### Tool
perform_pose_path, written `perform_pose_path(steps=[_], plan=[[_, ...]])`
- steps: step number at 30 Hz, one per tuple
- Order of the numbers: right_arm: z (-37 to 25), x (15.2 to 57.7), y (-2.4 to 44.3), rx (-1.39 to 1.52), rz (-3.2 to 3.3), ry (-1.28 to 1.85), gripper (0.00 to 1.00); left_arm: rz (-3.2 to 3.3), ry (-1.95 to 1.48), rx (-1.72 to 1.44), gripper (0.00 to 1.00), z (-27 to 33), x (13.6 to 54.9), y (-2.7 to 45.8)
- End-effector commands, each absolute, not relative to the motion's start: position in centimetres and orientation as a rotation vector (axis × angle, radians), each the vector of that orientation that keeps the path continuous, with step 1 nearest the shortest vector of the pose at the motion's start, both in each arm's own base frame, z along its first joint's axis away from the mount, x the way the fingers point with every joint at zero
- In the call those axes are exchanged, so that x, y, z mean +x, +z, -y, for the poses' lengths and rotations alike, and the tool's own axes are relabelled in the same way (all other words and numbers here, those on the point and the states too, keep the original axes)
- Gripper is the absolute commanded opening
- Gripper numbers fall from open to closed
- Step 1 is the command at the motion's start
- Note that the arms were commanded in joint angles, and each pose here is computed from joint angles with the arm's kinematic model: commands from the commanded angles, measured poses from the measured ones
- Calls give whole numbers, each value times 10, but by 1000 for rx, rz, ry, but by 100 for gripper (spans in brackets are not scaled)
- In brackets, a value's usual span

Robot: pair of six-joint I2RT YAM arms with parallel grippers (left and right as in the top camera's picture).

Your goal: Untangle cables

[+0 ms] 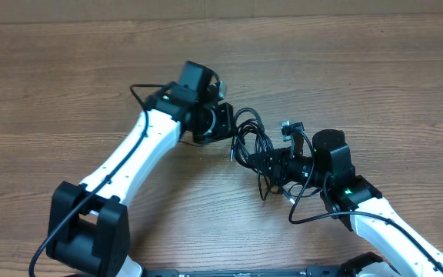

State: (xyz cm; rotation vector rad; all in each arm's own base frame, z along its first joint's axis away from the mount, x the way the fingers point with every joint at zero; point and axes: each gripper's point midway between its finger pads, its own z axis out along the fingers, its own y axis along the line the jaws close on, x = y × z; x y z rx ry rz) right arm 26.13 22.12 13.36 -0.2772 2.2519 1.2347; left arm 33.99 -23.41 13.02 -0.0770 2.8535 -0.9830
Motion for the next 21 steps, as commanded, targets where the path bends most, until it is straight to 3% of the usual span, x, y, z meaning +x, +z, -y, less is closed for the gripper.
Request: perform_pose_path(steps=[1,5,7,14,18,21], plan=[[-226,256,142,-315,-2234,1275,4,-2815,-799,90,4,195,360,129],[-227,256,143,-242,-2258,1313,4,-2929,-501,-3,5,156,349,109],[-227,256,143,-222,-2266,1327,4,-2949,-478,-21,15,153,345,107],[-222,273,161,34,-2235,1442,4,-2935,-170,-178,25,104,357,115],[-210,286,162,220,-2233,1463,4,-2957,-304,-255,22,104,355,141],[-202,293,162,353,-2231,1480,4,-2970,-483,-241,29,121,351,159]])
